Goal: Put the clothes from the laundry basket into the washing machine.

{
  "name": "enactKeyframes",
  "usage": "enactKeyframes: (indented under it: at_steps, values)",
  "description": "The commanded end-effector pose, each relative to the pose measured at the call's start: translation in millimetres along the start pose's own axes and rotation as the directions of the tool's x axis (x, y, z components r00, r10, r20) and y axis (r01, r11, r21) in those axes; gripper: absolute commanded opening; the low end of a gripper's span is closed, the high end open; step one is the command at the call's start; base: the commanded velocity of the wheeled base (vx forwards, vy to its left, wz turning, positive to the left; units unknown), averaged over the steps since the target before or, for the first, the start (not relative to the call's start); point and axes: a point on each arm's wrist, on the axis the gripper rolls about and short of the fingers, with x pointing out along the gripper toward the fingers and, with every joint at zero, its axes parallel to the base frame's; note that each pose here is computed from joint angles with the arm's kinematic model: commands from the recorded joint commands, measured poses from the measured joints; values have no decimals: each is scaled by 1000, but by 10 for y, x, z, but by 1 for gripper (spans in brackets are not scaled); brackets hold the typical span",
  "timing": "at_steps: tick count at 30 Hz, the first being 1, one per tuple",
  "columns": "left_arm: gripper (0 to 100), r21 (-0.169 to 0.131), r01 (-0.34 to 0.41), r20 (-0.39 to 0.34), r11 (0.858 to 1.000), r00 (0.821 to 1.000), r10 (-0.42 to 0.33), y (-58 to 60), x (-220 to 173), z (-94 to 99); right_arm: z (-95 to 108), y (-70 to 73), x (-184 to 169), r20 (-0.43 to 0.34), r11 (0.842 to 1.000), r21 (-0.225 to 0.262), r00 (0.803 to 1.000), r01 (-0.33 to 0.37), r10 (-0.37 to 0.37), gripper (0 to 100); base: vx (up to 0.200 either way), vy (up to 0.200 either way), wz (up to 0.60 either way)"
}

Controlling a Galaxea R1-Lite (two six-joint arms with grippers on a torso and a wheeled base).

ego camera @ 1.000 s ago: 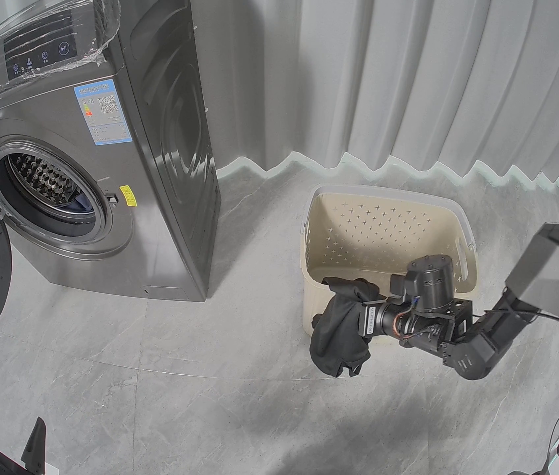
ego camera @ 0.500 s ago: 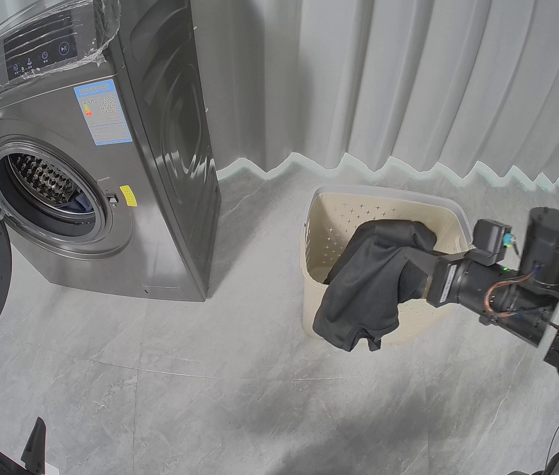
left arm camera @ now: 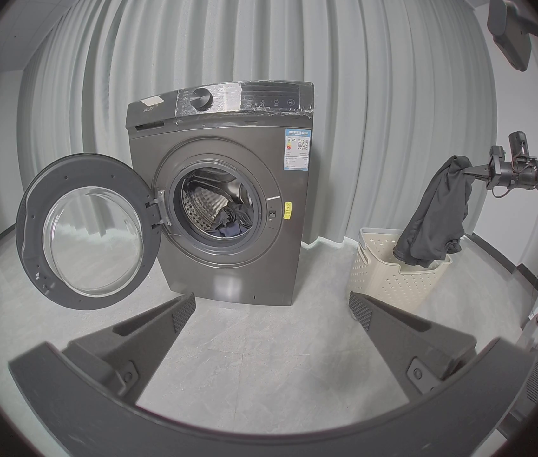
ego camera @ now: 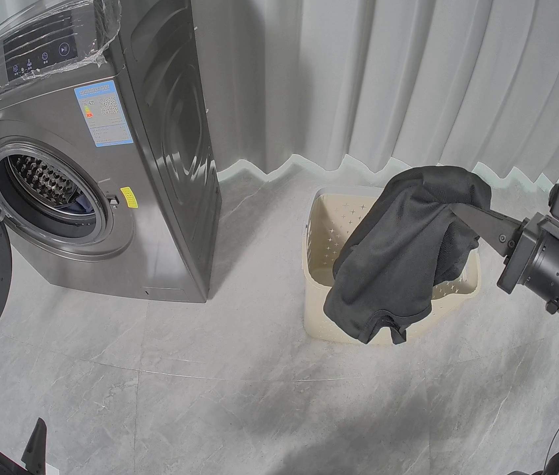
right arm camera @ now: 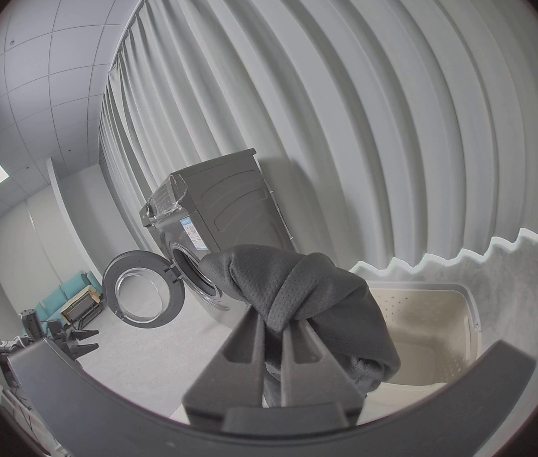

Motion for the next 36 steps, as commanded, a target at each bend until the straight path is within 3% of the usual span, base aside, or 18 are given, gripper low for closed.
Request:
enactKeyframes:
  at_steps: [1, 36]
  values:
    - [100, -3, 0, -3, 1000, 1000, 0, 1, 2, -48, 36, 35, -67, 19, 1000, 0, 1000, -18, 18, 0, 0, 200, 0]
    - [100, -9, 0, -5, 1000, 1000, 0, 2, 2, -50, -29, 91, -56, -5, 998, 1, 998, -55, 55, 0, 0, 200, 0]
